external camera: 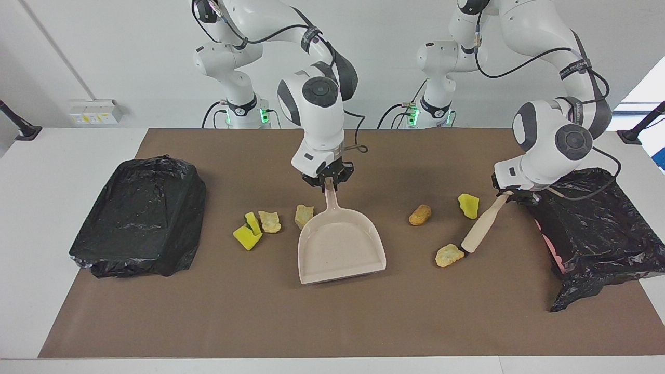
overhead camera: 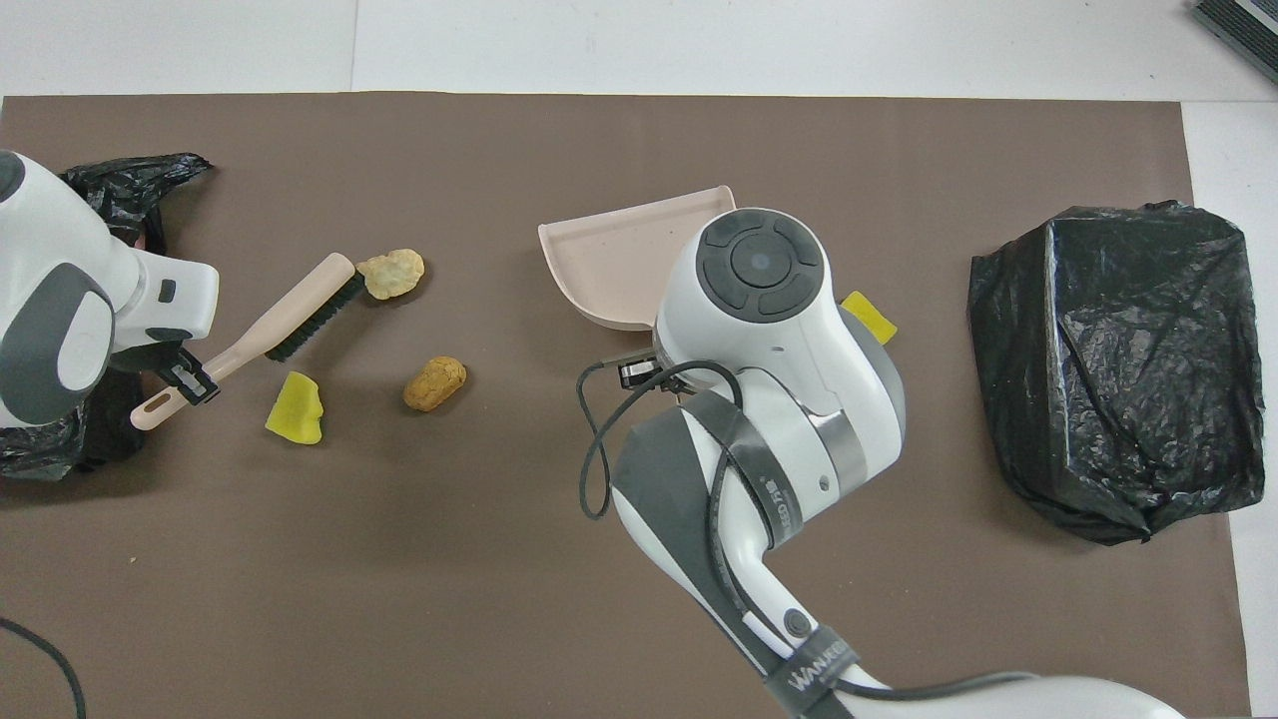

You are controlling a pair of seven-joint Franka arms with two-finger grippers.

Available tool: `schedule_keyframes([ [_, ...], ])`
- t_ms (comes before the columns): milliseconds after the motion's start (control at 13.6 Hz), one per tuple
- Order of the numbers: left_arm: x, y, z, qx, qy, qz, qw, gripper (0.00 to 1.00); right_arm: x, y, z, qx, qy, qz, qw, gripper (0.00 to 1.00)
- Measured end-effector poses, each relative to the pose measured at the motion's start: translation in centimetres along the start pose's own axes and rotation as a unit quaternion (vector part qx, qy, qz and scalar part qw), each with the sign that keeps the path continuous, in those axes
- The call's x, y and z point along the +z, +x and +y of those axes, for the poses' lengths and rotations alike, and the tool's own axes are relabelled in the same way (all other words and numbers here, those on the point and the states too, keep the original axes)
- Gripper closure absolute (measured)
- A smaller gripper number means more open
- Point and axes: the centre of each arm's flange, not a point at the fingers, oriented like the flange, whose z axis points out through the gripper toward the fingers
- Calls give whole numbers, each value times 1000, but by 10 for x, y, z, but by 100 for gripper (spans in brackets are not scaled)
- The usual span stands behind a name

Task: Sweep and dump trash in bin
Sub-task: 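Sweep trash pieces into the dustpan with the left gripper's brush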

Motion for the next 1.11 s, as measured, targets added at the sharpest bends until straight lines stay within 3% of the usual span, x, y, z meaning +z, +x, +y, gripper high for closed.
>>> schedule_keyframes([
  [221,-12,-19,19,-67,3,6,998,73,-9,-26,1,-134,-7,-14,991,67],
  [516,-2,-42,39,-194,-5,-3,981,73,22,-33,28,-365,-13,-24,931,67],
  [737,16,-56,54,-289,-11,-14,957,73,33,-31,47,-433,-13,-34,901,67],
  [959,36,-69,72,-392,-10,-12,920,73,66,-36,16,-472,-35,-34,880,67],
  [1106,46,-79,83,-419,-11,-14,908,73,90,-37,-4,-489,-40,-36,871,67],
])
